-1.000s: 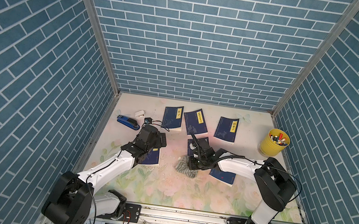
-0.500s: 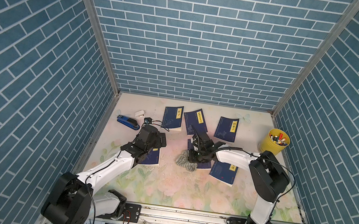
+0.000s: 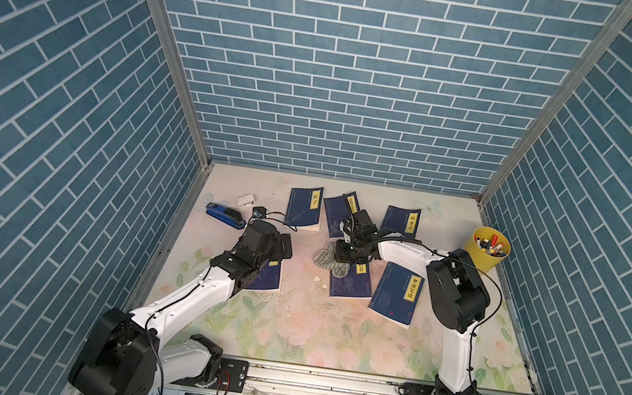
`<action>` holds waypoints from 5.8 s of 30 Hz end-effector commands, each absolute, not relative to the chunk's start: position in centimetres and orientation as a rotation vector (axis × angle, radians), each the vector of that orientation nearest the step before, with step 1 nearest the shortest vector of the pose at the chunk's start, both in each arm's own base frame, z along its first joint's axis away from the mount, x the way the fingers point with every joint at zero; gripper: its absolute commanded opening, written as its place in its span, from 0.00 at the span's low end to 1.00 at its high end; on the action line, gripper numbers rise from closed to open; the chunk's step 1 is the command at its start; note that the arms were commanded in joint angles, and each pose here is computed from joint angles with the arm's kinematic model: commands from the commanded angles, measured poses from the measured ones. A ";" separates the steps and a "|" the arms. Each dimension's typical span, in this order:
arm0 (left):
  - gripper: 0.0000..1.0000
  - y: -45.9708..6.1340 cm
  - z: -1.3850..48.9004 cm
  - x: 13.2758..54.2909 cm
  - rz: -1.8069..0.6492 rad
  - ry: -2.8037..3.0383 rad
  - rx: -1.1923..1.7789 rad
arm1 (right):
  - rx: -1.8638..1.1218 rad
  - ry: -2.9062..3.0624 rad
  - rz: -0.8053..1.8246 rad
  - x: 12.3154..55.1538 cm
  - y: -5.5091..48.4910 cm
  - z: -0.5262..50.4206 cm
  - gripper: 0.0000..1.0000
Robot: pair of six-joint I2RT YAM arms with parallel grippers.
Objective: Wipe the cover of the book
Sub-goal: Wipe the dirt from the cover of the book, then place the cleaning item on the book, then pick up the book from the center of the board.
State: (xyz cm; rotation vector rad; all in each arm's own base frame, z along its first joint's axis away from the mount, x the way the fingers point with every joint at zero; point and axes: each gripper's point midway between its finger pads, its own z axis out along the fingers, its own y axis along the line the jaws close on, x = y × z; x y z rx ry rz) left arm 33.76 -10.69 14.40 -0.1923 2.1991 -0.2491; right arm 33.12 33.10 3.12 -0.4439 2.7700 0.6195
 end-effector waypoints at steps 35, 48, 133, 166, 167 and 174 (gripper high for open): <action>1.00 -11.2 14.3 34.5 -0.267 2.208 -0.178 | -0.426 3.002 0.305 28.9 25.4 -0.3 0.00; 0.99 -12.3 13.6 35.3 -0.320 2.224 -0.174 | -0.312 3.032 0.273 23.6 21.2 -1.3 0.00; 0.95 -25.1 6.4 33.8 -0.649 2.373 -0.002 | -0.350 2.829 0.309 30.0 23.0 5.7 0.40; 0.47 -32.9 6.3 30.8 -1.156 2.361 0.149 | -0.273 3.014 0.389 26.3 24.4 -1.4 0.16; 0.42 -32.7 6.5 30.9 -1.134 2.364 0.152 | -0.278 3.008 0.398 26.4 24.6 -1.2 0.16; 0.16 -32.0 7.2 31.1 -1.045 2.386 0.193 | -0.339 2.949 0.507 27.0 26.4 0.4 0.16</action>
